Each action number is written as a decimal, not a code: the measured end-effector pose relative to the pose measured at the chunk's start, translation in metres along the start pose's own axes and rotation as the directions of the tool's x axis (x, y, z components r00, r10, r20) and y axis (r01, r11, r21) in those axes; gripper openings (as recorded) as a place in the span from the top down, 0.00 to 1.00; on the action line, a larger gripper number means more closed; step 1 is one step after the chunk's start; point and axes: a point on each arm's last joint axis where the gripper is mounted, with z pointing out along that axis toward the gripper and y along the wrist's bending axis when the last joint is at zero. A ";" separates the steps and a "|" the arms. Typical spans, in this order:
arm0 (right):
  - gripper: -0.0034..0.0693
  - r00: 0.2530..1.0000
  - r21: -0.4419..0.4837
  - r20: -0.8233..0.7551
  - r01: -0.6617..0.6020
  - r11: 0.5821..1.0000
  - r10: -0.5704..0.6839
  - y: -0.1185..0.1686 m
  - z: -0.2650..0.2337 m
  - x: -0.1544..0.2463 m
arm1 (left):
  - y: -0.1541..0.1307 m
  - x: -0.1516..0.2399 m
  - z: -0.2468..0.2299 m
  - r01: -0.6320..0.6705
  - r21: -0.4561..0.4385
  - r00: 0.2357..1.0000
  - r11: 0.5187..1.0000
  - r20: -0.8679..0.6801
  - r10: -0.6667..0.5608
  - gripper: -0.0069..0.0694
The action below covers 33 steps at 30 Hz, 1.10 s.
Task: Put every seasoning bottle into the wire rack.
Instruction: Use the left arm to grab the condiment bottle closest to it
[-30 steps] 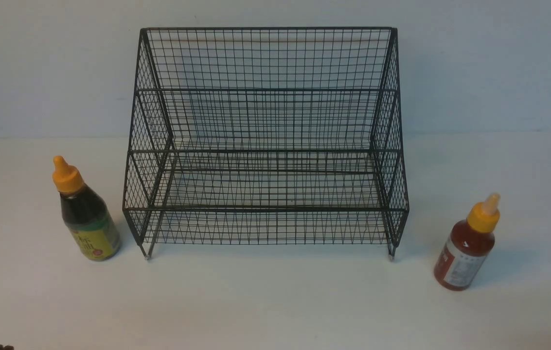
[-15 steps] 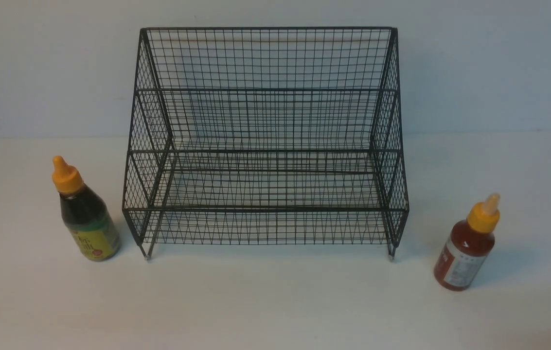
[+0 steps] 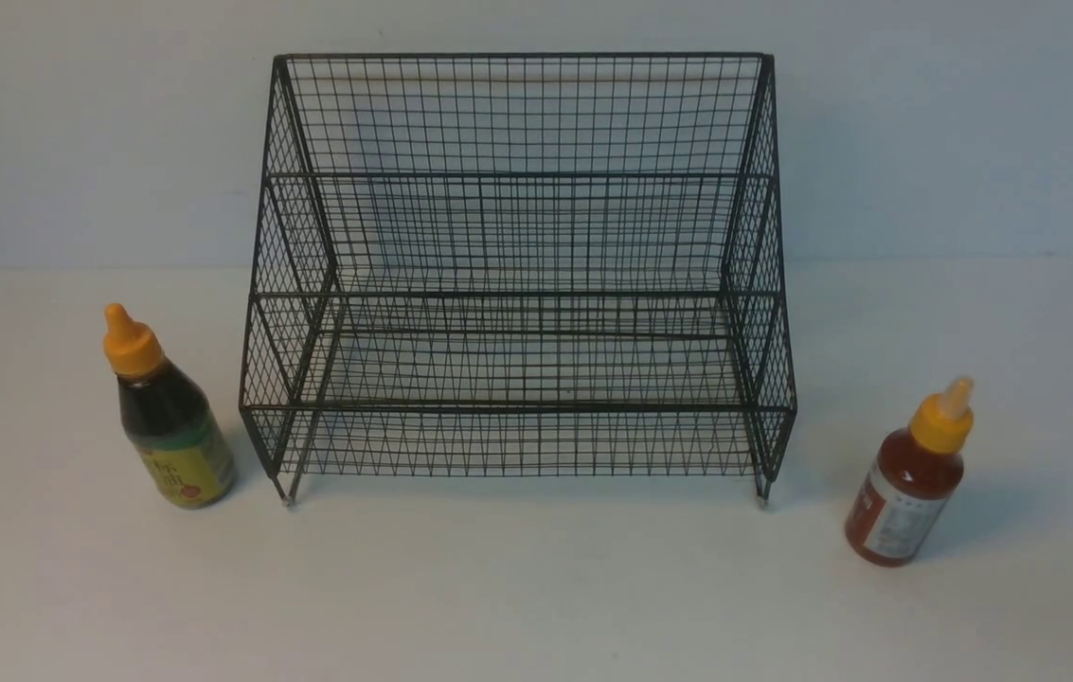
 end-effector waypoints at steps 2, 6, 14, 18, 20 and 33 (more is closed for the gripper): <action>0.97 1.000 -0.001 0.006 -0.010 1.000 0.010 0.000 0.000 -0.001 | -0.002 0.003 0.011 -0.058 0.013 0.995 0.998 -0.079 0.058 0.92; 0.97 1.000 -0.004 0.018 -0.017 1.000 0.017 0.000 0.000 -0.002 | -0.002 0.023 0.031 -0.108 0.030 0.965 0.994 -0.239 0.112 0.92; 0.97 0.995 -0.032 0.092 -0.023 0.999 0.026 0.003 0.000 -0.008 | 0.003 0.066 0.075 -0.123 0.015 0.914 0.992 -0.388 0.120 0.86; 0.97 0.986 -0.059 0.161 -0.021 0.998 0.030 0.005 -0.001 -0.015 | 0.006 0.084 0.089 -0.116 -0.014 0.907 0.993 -0.409 0.101 0.77; 0.97 0.982 -0.067 0.185 -0.021 0.998 0.033 0.006 -0.002 -0.017 | 0.010 0.102 0.099 -0.105 -0.049 0.893 0.993 -0.445 0.072 0.69; 0.97 0.950 -0.132 -0.113 0.274 0.952 -0.290 0.078 0.010 -0.083 | 0.021 0.172 0.124 -0.105 -0.126 0.846 0.986 -0.533 0.022 0.28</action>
